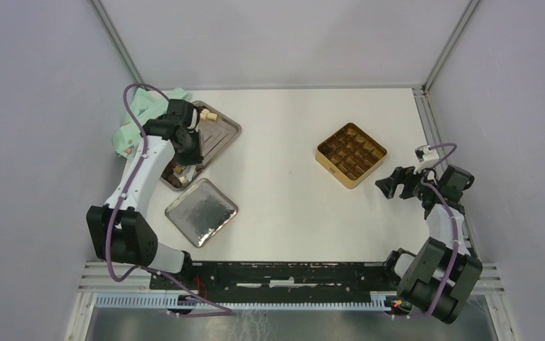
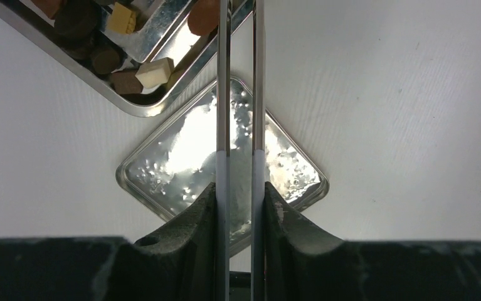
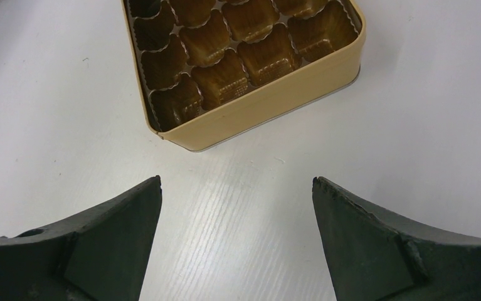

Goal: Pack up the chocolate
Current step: Pick up the fake chocolate from the plate, then place the fake chocolate in the packing box.

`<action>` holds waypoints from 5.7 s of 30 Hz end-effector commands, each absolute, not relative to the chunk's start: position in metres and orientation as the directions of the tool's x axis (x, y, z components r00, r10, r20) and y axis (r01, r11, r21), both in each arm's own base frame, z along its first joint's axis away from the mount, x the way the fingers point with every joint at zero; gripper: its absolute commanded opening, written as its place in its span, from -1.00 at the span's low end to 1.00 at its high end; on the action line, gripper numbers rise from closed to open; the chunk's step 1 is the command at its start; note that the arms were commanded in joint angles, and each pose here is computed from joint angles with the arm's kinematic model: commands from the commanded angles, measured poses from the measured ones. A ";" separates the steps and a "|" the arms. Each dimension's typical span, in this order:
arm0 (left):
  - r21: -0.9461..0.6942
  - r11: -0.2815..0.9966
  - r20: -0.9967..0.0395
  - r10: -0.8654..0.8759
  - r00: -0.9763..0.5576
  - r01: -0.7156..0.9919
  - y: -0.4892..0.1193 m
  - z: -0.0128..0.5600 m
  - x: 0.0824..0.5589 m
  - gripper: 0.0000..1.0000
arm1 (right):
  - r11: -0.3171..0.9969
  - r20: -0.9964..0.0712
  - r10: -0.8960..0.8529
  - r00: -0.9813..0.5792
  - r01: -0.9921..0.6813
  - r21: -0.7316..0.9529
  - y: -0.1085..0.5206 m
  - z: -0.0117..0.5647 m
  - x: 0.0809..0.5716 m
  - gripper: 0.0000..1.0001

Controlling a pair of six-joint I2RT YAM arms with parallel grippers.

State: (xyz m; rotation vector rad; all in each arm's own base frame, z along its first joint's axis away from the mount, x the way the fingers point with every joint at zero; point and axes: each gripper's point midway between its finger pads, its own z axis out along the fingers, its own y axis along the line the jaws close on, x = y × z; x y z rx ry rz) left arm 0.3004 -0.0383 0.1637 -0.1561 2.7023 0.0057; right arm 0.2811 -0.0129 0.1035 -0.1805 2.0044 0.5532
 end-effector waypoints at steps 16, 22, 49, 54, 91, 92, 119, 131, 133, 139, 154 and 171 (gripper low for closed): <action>-0.042 0.999 -0.446 -0.018 -0.895 0.001 -0.047 0.146 0.328 -0.37 | 0.875 -0.903 -0.043 -0.428 -0.453 0.173 -0.007 0.132 0.280 0.89; -0.038 0.999 -0.442 -0.028 -0.896 -0.012 -0.047 0.150 0.337 -0.40 | 0.853 -0.913 -0.092 -0.398 -0.504 0.134 0.000 0.146 0.275 0.89; -0.061 0.998 -0.457 -0.043 -0.889 -0.017 -0.051 0.148 0.337 -0.42 | 0.781 -0.924 -0.167 -0.344 -0.618 0.089 0.032 0.169 0.288 0.89; -0.055 0.998 -0.454 -0.056 -0.889 -0.035 -0.049 0.144 0.333 -0.43 | 0.765 -0.923 -0.184 -0.338 -0.639 0.082 0.038 0.170 0.290 0.89; 0.062 0.988 -0.399 -0.104 -0.911 -0.140 0.006 0.135 0.349 -0.06 | 0.745 -0.920 -0.171 -0.351 -0.658 0.112 0.051 0.161 0.288 0.90; 0.061 0.988 -0.393 -0.105 -0.914 -0.139 0.006 0.132 0.349 -0.06 | 0.745 -0.921 -0.171 -0.350 -0.658 0.112 0.051 0.161 0.288 0.90; -0.028 0.993 -0.367 -0.118 -0.923 -0.116 -0.011 0.126 0.341 -0.97 | 0.742 -0.925 -0.168 -0.342 -0.661 0.109 0.053 0.163 0.284 0.91; -0.066 0.991 -0.437 -0.133 -0.890 -0.116 -0.015 0.139 0.328 -0.96 | 0.733 -0.923 -0.143 -0.357 -0.665 0.143 0.056 0.161 0.285 0.91; -0.067 0.991 -0.442 -0.132 -0.887 -0.114 -0.015 0.139 0.326 -0.97 | 0.734 -0.924 -0.140 -0.357 -0.663 0.145 0.056 0.161 0.285 0.91; -0.087 0.990 -0.459 -0.135 -0.878 -0.107 -0.019 0.146 0.327 -0.96 | 0.735 -0.923 -0.134 -0.361 -0.661 0.152 0.056 0.161 0.285 0.91; -0.471 0.872 -0.552 -0.171 -0.816 0.136 -0.119 0.220 0.317 -0.96 | 0.761 -0.921 -0.111 -0.374 -0.627 0.163 0.050 0.160 0.289 0.92; -0.660 0.628 -0.602 -0.115 -0.790 0.411 -0.294 0.266 0.314 -0.96 | 0.856 -0.918 -0.045 -0.395 -0.488 0.168 0.019 0.153 0.294 0.94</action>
